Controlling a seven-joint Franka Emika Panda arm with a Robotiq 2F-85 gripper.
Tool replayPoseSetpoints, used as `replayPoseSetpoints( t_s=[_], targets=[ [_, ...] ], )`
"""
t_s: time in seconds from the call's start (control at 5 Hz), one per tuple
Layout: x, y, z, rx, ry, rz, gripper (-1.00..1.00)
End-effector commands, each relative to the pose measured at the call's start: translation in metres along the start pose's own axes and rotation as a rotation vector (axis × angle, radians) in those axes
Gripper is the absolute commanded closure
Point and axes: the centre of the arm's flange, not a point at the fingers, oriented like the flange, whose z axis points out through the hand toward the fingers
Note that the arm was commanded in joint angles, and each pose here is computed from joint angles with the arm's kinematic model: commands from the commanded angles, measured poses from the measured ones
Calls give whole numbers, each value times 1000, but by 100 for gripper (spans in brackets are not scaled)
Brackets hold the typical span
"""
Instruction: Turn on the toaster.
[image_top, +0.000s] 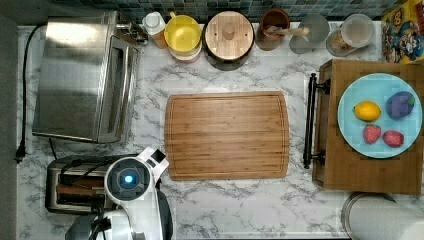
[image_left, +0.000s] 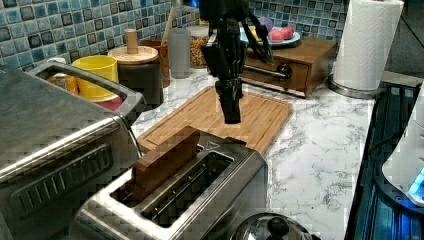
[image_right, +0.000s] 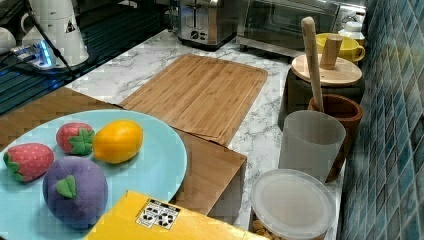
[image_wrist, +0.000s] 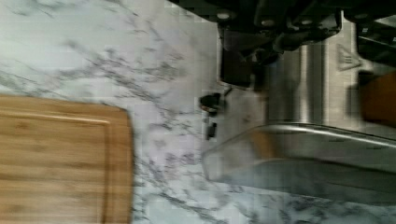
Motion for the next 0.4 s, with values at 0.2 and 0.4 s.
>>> replayPoseSetpoints(
  t_s=[0.2, 0.4],
  targets=[
    [-19, -3, 18, -7, -23, -70, 100],
    [-13, -3, 29, 3, 3, -36, 100]
  ],
)
